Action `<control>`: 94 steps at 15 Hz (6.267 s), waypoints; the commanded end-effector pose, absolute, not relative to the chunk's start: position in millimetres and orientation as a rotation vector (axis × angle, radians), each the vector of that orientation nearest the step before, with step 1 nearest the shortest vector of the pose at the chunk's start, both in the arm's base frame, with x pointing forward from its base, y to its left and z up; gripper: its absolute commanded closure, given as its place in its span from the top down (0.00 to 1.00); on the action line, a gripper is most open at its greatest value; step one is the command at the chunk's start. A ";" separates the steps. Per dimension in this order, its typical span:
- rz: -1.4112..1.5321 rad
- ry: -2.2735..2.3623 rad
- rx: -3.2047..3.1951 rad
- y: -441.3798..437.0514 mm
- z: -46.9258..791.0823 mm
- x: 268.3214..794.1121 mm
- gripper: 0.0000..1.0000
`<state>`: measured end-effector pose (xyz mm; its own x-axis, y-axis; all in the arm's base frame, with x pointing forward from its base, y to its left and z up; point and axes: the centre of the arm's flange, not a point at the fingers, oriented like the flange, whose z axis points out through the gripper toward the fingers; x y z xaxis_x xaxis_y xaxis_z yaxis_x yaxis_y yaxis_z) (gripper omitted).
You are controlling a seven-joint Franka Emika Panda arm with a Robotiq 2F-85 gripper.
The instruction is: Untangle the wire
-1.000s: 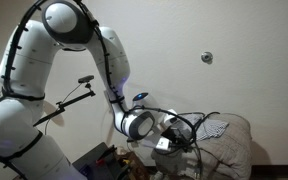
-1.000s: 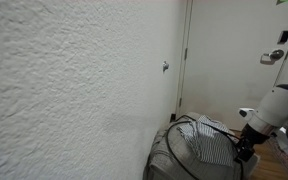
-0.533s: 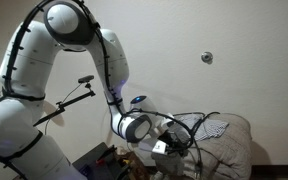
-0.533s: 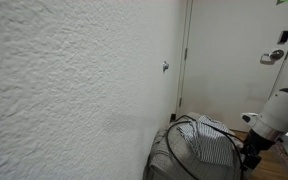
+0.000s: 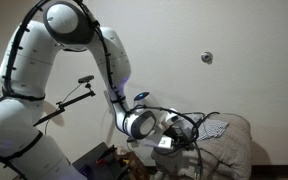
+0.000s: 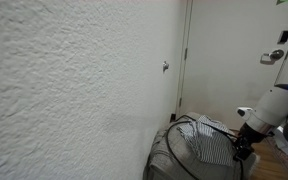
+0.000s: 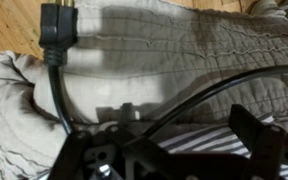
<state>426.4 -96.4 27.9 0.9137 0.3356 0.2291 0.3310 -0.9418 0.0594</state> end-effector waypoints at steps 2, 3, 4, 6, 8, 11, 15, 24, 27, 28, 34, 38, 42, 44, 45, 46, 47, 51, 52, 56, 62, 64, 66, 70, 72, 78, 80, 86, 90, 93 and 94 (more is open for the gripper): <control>0.388 0.520 3.027 -99.3 22.9 425.9 1.00; 0.386 0.518 3.026 -99.9 22.6 425.7 1.00; 0.384 0.516 3.026 -100.4 22.6 425.2 1.00; 0.379 0.516 3.025 -101.2 23.1 424.2 0.78; 0.374 0.519 3.024 -101.9 23.3 423.7 0.68; 0.375 0.523 3.023 -102.4 23.7 422.3 0.45; 0.384 0.529 3.019 -101.5 28.2 421.5 0.14; 0.435 0.565 2.937 -94.7 62.5 421.9 0.02; 0.464 0.557 2.896 -97.7 79.4 424.1 0.02; 0.469 0.548 2.887 -100.5 85.8 425.7 0.02; 0.510 0.486 2.824 -112.7 114.0 427.2 0.02; 0.536 0.422 2.778 -128.0 134.0 434.2 0.02; 0.518 0.356 2.765 -149.0 135.5 439.8 0.02; 0.507 0.351 2.764 -153.7 132.3 439.6 0.02; 0.503 0.349 2.764 -154.5 131.3 438.7 0.02; 0.499 0.354 2.762 -155.9 129.7 438.7 0.04; 0.494 0.360 2.762 -156.9 127.9 438.6 0.04; 0.502 0.408 2.770 -165.6 119.6 442.0 0.02; 0.501 0.415 2.778 -167.4 117.7 444.1 0.02; 0.517 0.457 2.786 -178.2 106.5 455.6 0.04; 0.518 0.548 2.902 -191.0 56.9 468.6 0.04; 0.516 0.581 2.929 -196.9 40.9 470.2 0.05; 0.520 0.598 2.946 -198.9 31.0 463.9 0.06; 0.548 0.638 2.927 -198.0 39.3 455.9 0.07; 0.552 0.655 2.922 -195.8 43.9 456.0 0.07; 0.579 0.645 2.896 -188.3 67.2 460.5 0.06; 0.598 0.644 2.880 -186.6 78.8 462.7 0.07; 0.630 0.649 2.837 -184.7 102.9 472.5 0.11; 0.624 0.652 2.836 -194.5 97.9 482.4 0.08; 0.612 0.647 2.850 -205.9 88.7 488.5 0.06; 0.608 0.645 2.856 -210.9 83.9 490.9 0.06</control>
<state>483.7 -195.9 89.6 0.8212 0.4407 0.3624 0.3770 -0.8959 0.2352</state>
